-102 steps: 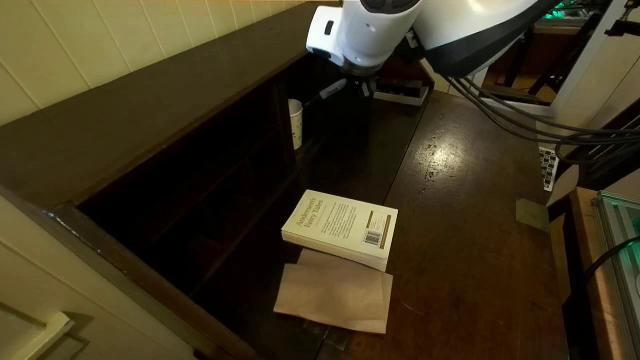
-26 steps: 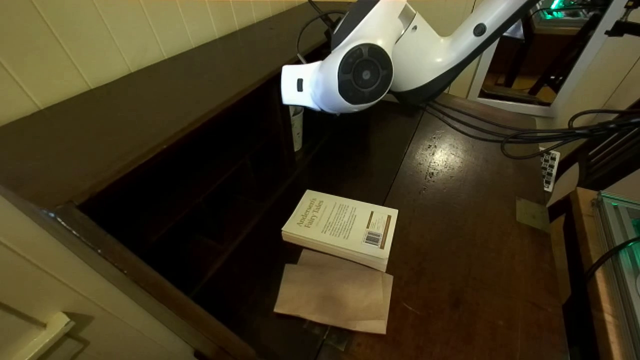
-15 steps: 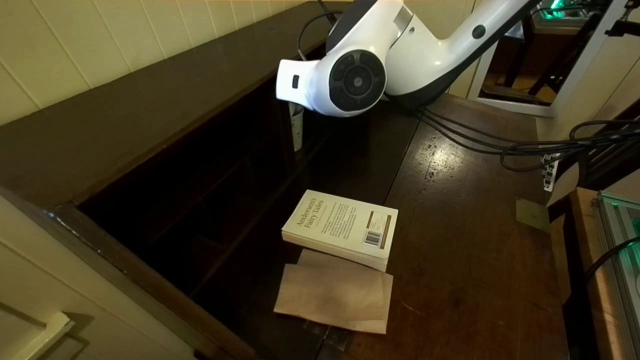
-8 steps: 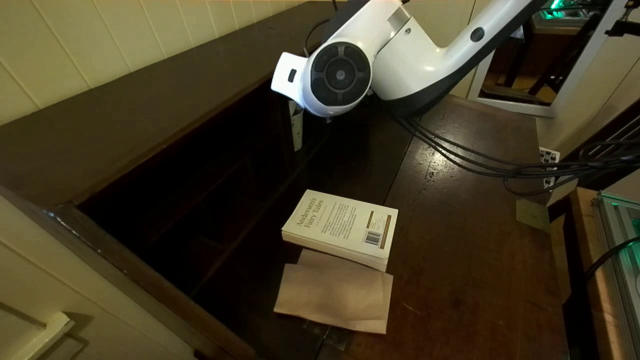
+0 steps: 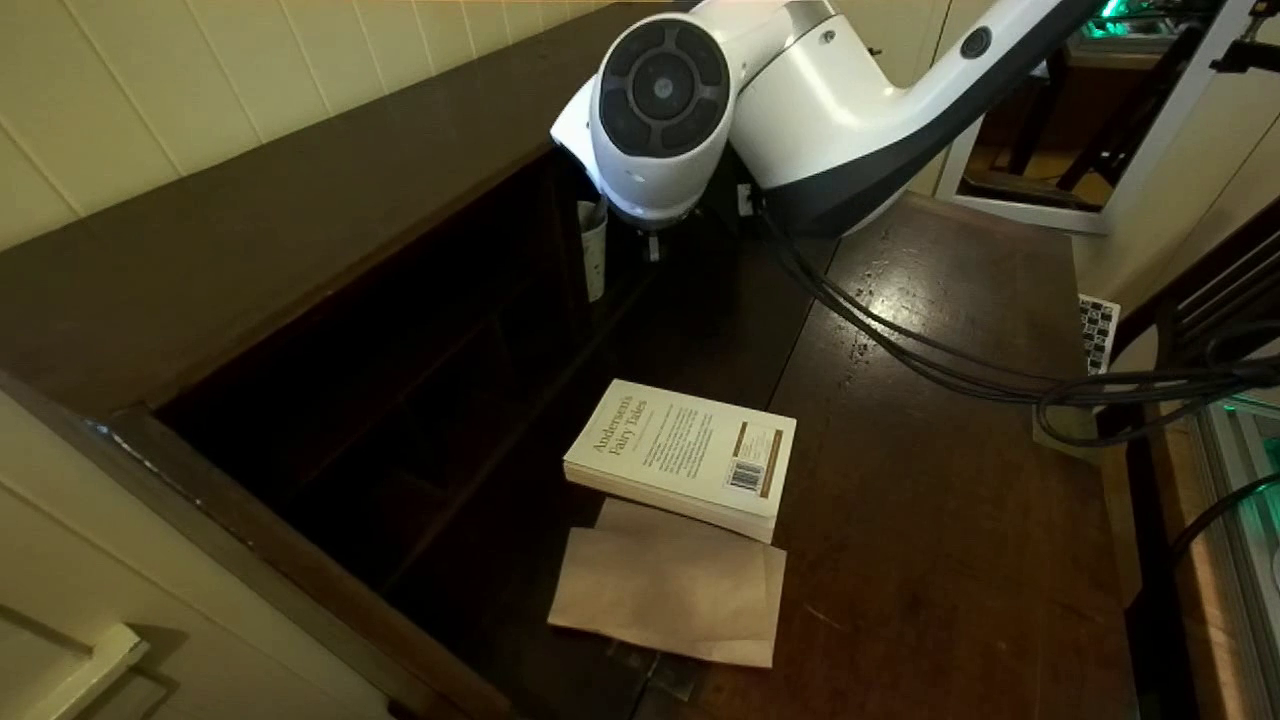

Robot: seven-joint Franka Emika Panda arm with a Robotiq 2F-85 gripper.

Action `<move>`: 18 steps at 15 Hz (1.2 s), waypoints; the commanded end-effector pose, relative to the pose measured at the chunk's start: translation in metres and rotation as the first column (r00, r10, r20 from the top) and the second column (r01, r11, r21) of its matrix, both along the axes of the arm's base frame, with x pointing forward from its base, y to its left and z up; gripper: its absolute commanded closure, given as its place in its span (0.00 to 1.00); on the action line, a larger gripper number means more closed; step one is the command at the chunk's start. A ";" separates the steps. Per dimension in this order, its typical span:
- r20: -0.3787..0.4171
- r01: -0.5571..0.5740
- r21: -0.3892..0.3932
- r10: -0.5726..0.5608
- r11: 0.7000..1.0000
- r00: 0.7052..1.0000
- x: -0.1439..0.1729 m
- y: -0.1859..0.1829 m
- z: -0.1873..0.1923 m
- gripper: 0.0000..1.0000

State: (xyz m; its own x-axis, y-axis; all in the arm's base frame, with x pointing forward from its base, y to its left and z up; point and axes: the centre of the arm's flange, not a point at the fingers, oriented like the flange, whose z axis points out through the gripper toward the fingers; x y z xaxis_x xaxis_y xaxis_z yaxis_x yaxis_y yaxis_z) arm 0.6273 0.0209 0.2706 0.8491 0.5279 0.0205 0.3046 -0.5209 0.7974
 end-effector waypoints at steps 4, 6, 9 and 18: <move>0.135 0.178 0.250 -0.216 0.952 0.967 -0.047 -0.008 0.029 1.00; 0.177 0.218 0.318 -0.284 0.923 0.943 -0.055 -0.015 0.036 1.00; 0.220 0.264 0.422 -0.381 0.867 0.898 -0.066 -0.031 0.046 1.00; 0.297 0.130 0.655 -0.412 0.744 0.862 -0.099 -0.076 0.072 0.25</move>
State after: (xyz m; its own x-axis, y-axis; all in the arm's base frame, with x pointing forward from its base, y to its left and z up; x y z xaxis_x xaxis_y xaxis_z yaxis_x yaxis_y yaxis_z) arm 0.5521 -0.0435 0.3375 0.8162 0.0324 0.5768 -0.2174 -0.9078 0.3587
